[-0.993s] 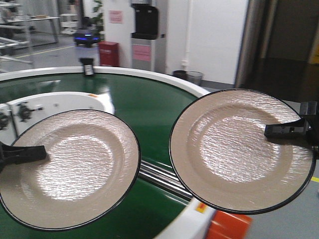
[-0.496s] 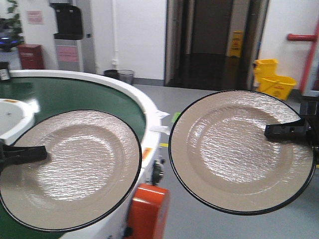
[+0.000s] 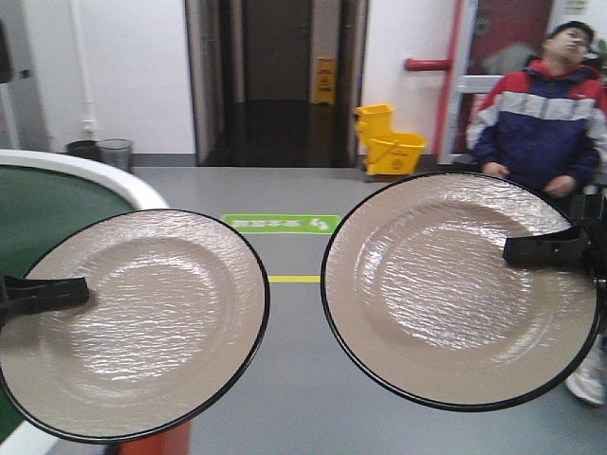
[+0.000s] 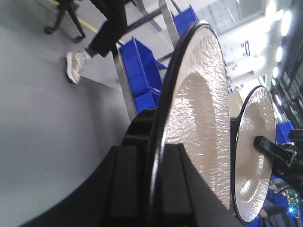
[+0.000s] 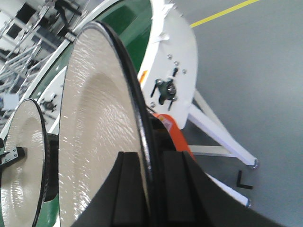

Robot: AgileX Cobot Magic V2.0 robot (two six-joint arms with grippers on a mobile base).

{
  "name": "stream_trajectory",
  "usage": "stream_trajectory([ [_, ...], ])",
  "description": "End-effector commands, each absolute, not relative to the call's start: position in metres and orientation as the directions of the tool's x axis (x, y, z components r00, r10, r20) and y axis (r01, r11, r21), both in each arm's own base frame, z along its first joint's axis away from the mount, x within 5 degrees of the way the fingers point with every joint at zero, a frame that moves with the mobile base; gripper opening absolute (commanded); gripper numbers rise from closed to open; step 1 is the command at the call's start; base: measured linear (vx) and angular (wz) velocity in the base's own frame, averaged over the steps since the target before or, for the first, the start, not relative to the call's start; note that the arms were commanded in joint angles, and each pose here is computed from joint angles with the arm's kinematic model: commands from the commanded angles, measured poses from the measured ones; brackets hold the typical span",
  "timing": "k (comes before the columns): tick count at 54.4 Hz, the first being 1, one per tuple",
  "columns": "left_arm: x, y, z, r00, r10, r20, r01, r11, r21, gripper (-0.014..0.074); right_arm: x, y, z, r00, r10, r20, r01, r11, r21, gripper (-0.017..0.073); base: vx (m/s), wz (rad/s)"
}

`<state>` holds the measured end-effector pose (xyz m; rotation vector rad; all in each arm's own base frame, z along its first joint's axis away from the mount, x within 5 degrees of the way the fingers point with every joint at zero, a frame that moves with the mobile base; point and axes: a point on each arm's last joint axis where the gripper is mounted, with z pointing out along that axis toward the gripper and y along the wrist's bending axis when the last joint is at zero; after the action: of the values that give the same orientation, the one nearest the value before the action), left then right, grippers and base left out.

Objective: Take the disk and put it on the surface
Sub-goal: 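Hold both plates while the base drives to the steel table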

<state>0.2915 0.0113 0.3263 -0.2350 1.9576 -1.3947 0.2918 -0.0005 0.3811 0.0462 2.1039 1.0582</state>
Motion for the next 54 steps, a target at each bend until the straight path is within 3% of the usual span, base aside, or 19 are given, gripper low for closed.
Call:
stream_trajectory([
  [1, 0.2836, 0.0054, 0.3592, -0.692, -0.564, -0.451, 0.349, 0.287, -0.892, -0.0001, 0.2848, 0.0031, 0.4103, -0.634, 0.430, -0.643, -0.347, 0.585, 0.733, -0.0009, 0.01, -0.51],
  [34, 0.2836, 0.0054, 0.3592, -0.692, -0.564, -0.451, 0.349, 0.287, -0.892, -0.0001, 0.2846, 0.0033, 0.4103, -0.636, 0.428, -0.642, -0.348, 0.583, 0.734, -0.0009, 0.12, -0.54],
  [54, 0.2836, 0.0054, 0.3592, -0.692, -0.564, -0.451, 0.349, 0.287, -0.892, -0.0001, 0.2845, 0.0034, 0.4103, -0.636, 0.427, -0.642, -0.349, 0.583, 0.734, -0.0009, 0.28, -0.29],
])
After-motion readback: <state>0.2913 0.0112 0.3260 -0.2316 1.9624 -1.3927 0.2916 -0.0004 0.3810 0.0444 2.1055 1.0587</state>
